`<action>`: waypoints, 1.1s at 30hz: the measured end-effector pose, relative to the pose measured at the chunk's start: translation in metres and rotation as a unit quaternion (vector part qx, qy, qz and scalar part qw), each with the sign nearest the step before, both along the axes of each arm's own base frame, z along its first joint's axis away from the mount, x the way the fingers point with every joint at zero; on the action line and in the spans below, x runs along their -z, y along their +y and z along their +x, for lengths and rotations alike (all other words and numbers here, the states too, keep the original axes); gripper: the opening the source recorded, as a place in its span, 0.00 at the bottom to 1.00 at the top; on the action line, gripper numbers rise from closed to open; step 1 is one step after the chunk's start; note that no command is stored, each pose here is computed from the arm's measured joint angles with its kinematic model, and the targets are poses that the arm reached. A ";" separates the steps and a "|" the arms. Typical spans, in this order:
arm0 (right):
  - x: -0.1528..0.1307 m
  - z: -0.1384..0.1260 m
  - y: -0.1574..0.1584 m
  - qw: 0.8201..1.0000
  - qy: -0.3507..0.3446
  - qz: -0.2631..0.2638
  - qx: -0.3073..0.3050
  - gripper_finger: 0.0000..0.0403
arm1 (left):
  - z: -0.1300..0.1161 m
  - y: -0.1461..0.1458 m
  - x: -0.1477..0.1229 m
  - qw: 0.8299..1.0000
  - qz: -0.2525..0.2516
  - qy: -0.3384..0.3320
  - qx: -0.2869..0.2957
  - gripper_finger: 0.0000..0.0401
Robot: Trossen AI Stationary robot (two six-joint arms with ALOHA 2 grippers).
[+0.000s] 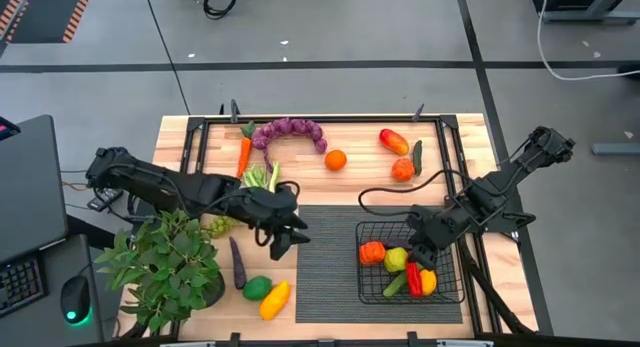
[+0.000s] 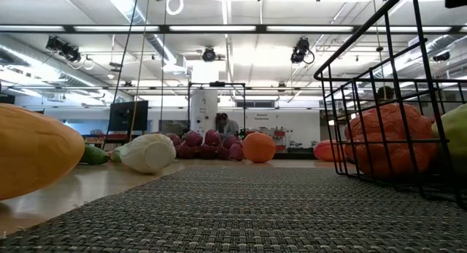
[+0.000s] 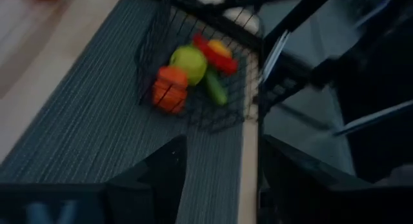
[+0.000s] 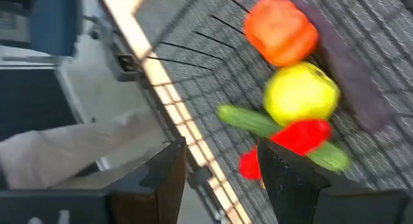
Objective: Build produce basket
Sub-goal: Put the bottom mango into the wire basket
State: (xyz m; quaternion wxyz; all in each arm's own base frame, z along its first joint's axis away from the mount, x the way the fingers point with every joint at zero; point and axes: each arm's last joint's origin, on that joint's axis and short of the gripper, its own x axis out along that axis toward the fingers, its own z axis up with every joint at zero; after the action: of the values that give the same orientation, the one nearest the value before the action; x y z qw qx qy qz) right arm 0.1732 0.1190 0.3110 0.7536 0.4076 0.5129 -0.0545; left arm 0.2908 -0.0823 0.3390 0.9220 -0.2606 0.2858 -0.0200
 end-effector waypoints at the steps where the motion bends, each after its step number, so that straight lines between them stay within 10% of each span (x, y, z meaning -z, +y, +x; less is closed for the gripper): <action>1: -0.001 0.001 0.001 1.000 -0.011 0.003 0.000 0.48 | 0.001 -0.002 -0.005 1.000 0.007 0.008 0.003 0.50; 33: -0.015 0.004 0.021 0.986 -0.094 0.079 0.110 0.48 | 0.010 -0.042 0.056 0.937 0.107 0.258 0.210 0.64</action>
State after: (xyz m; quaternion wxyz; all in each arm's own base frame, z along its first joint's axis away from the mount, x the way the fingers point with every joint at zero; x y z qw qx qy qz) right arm 0.1775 0.1403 0.3261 0.7529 0.5235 0.3946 -0.0580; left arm 0.3012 -0.1244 0.2829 0.8139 -0.0905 0.5623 -0.1151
